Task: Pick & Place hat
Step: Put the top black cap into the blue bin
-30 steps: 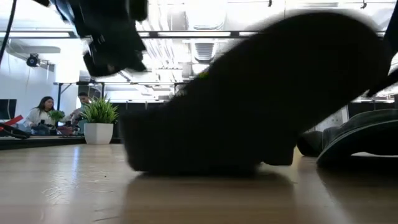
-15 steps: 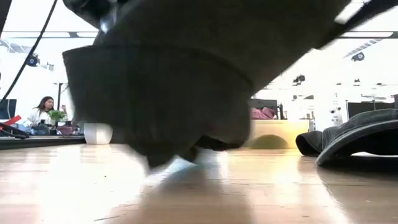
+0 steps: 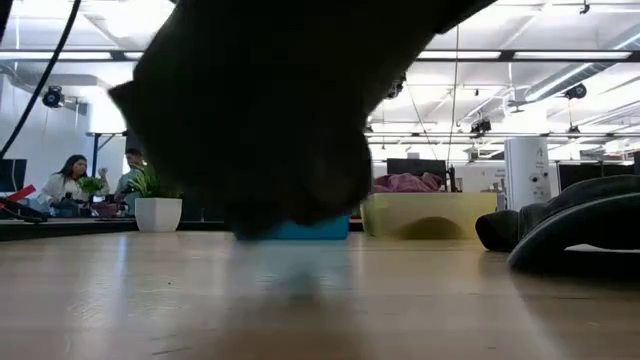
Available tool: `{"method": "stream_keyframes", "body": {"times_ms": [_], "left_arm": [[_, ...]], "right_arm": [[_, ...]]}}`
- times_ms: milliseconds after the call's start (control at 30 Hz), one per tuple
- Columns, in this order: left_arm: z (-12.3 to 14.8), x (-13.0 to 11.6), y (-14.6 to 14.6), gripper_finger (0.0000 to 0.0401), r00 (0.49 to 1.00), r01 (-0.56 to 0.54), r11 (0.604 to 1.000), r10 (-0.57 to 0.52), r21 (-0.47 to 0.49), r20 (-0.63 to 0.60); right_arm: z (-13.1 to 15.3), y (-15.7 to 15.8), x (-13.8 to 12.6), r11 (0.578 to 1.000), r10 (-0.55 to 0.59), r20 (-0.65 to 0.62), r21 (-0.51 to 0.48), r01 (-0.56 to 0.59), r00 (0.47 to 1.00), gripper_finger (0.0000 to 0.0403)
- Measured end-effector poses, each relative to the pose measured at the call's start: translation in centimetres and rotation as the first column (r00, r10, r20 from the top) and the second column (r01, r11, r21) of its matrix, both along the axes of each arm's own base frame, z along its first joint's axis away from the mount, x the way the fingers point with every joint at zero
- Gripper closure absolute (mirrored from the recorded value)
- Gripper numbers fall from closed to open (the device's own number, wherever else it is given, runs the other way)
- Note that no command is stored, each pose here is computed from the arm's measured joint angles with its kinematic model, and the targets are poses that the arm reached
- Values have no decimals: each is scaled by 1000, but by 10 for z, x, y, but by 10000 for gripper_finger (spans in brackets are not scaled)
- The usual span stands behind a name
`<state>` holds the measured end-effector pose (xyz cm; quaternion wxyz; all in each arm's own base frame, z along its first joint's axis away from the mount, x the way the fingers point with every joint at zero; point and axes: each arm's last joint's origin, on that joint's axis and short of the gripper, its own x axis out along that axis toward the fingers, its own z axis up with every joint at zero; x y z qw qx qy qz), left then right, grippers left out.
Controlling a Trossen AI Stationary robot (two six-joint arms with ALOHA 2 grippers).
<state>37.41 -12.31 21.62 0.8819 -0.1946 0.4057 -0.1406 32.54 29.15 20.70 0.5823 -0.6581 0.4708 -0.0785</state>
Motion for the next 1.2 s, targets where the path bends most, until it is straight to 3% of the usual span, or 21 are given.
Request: {"method": "stream_keyframes", "body": {"times_ms": [133,233,500,633,800,933,1200], "left_arm": [[-21,-9,2,262,998,-10,1000,11,20,-54],[-35,-12,3,262,1000,-20,1000,20,1,-9],[-32,-14,4,262,997,-31,999,32,-21,69],[-11,-22,7,262,997,-26,1000,27,-13,74],[27,-40,15,262,989,-15,997,4,75,151],[38,-54,23,262,995,-20,992,8,121,100],[90,-88,38,263,971,-149,980,119,133,209]], "right_arm": [[6,0,1,1000,16,45,-26,-15,999,390],[7,-2,2,1000,4,47,-10,-4,999,390],[6,-1,4,1000,11,61,-12,-11,998,390],[6,-3,7,999,-26,91,36,23,996,385],[8,-4,7,999,10,140,-44,-4,990,377],[7,-8,12,999,-10,143,-29,14,990,376],[-1,-19,19,998,-52,136,-21,56,989,375]]}}
